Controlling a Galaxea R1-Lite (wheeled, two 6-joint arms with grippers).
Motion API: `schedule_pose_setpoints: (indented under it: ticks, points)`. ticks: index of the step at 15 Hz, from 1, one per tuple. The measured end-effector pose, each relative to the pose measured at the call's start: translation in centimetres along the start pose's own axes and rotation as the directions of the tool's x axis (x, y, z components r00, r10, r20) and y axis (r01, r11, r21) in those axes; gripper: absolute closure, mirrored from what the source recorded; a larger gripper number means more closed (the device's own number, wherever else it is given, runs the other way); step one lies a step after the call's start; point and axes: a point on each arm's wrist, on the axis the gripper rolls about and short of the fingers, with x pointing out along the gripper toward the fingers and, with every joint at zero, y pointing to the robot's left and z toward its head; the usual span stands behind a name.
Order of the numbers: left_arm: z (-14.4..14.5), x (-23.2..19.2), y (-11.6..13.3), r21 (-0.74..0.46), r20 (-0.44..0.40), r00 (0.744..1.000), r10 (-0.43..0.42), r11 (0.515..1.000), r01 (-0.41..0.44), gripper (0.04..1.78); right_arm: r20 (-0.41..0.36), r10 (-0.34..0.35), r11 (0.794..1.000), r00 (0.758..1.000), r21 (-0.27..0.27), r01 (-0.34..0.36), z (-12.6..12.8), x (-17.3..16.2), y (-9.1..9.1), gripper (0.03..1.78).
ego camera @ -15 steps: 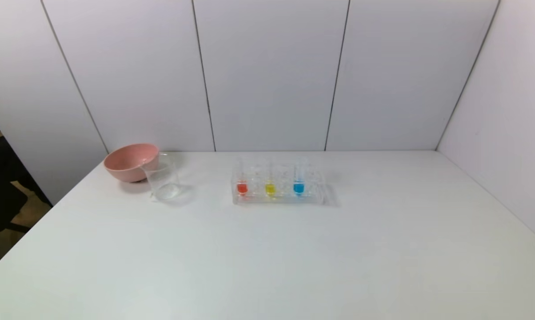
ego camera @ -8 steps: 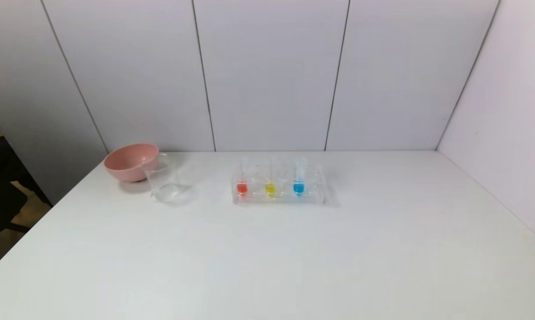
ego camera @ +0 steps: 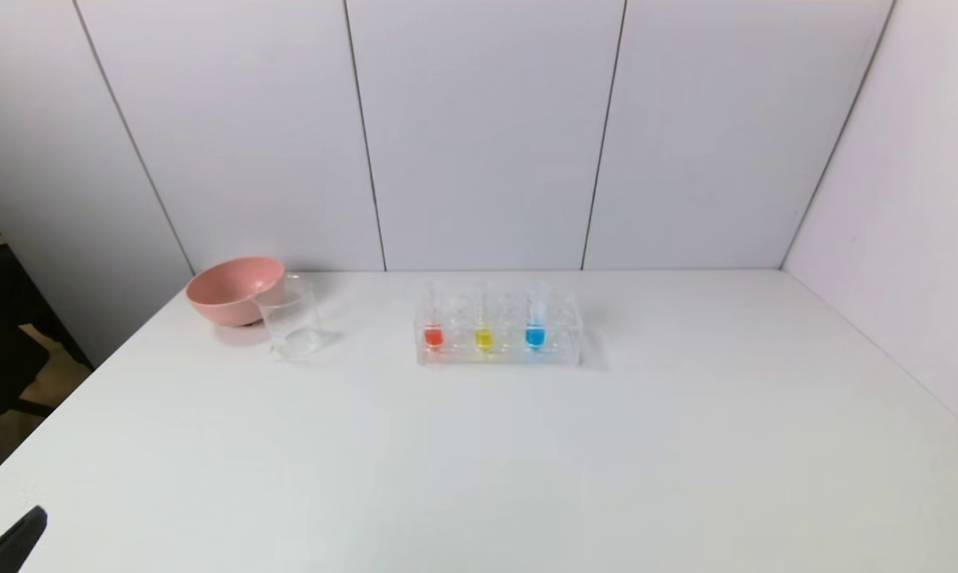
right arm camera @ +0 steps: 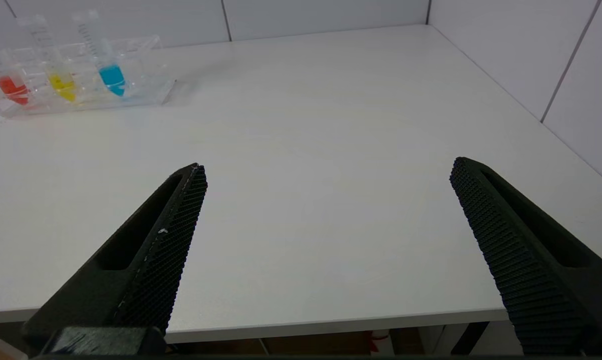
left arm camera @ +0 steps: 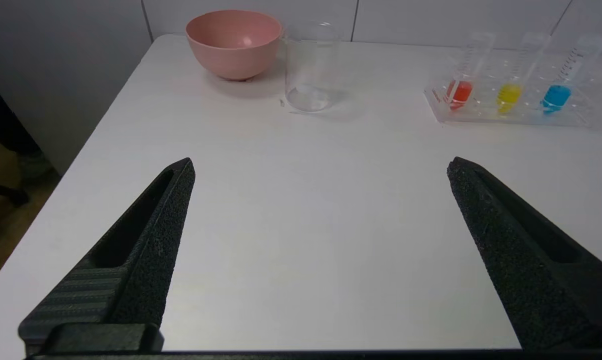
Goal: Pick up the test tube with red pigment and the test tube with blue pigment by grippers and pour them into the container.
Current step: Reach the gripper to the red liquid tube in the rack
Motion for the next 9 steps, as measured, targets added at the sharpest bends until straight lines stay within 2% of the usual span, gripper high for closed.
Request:
schedule_pose_setpoints:
  ticks: [4, 7, 9]
  points:
    - [1.6, 6.4, -0.4, -0.016, -0.137, 0.988, -0.067, 0.998, 0.065, 0.06, 0.000, -0.001, 1.000, 1.000, 0.000, 0.001, 0.0, 0.0, 0.0, 0.04]
    - [1.4, 12.6, -0.7, -0.038, -0.219, 0.963, -0.156, 0.988, 0.151, 0.06, 0.000, 0.000, 1.000, 1.000, 0.000, 0.000, 0.0, 0.0, 0.0, 0.04]
    - [0.6, 16.8, -1.2, -0.057, -0.235, 0.939, -0.251, 0.968, 0.244, 0.06, 0.000, 0.000, 1.000, 1.000, 0.000, 0.000, 0.0, 0.0, 0.0, 0.04]
